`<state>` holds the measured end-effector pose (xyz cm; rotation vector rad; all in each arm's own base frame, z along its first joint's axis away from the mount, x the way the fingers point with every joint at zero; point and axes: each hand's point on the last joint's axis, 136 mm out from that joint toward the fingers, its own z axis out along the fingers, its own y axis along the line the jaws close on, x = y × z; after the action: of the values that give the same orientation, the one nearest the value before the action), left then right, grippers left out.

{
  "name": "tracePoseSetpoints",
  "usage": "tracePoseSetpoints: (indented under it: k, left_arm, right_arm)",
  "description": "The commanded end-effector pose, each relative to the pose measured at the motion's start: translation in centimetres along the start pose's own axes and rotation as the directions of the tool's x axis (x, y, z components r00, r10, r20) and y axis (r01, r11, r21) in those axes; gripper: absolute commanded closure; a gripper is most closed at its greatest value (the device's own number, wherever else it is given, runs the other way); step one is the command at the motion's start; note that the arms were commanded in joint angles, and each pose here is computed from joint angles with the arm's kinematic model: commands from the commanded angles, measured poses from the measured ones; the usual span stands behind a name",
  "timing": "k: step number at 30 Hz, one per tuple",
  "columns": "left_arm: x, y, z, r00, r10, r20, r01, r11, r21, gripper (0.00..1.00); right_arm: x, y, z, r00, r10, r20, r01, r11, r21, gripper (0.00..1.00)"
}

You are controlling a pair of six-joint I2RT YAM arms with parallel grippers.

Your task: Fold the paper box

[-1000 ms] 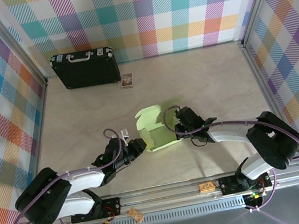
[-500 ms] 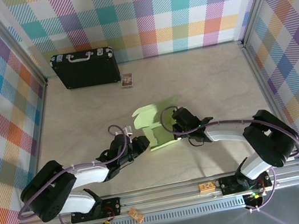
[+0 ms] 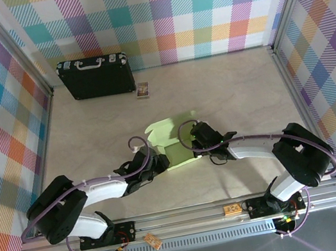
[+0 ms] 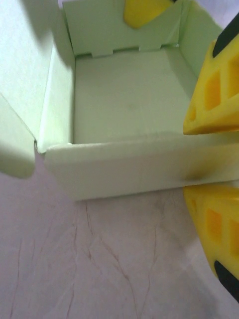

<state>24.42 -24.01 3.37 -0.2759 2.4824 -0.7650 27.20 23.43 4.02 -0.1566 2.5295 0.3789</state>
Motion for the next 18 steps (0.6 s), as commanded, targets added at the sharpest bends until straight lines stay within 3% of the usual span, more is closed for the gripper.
tracePoseSetpoints:
  k: [1,5,10,18]
  left_arm:
    - [0.18,2.34,0.05,0.998,0.060,0.006,-0.059,0.988,-0.140,0.71]
    - [-0.11,2.35,0.21,0.994,0.105,0.011,-0.101,0.977,-0.190,0.77]
    - [0.11,2.03,0.66,0.988,0.153,-0.006,-0.150,0.961,-0.231,0.99]
    - [-0.13,1.65,0.62,0.978,0.209,-0.015,-0.204,0.934,-0.292,1.00]
  right_arm:
    - [1.02,-0.01,0.05,0.999,0.022,-0.047,-0.021,1.000,0.022,0.95]
    - [1.35,-0.27,0.17,0.998,0.020,-0.054,-0.018,0.999,0.043,0.94]
    - [1.62,-0.56,0.38,0.998,0.003,-0.065,0.003,0.996,0.092,0.94]
    - [1.87,-0.77,0.90,0.993,-0.066,-0.099,0.085,0.977,0.197,0.98]
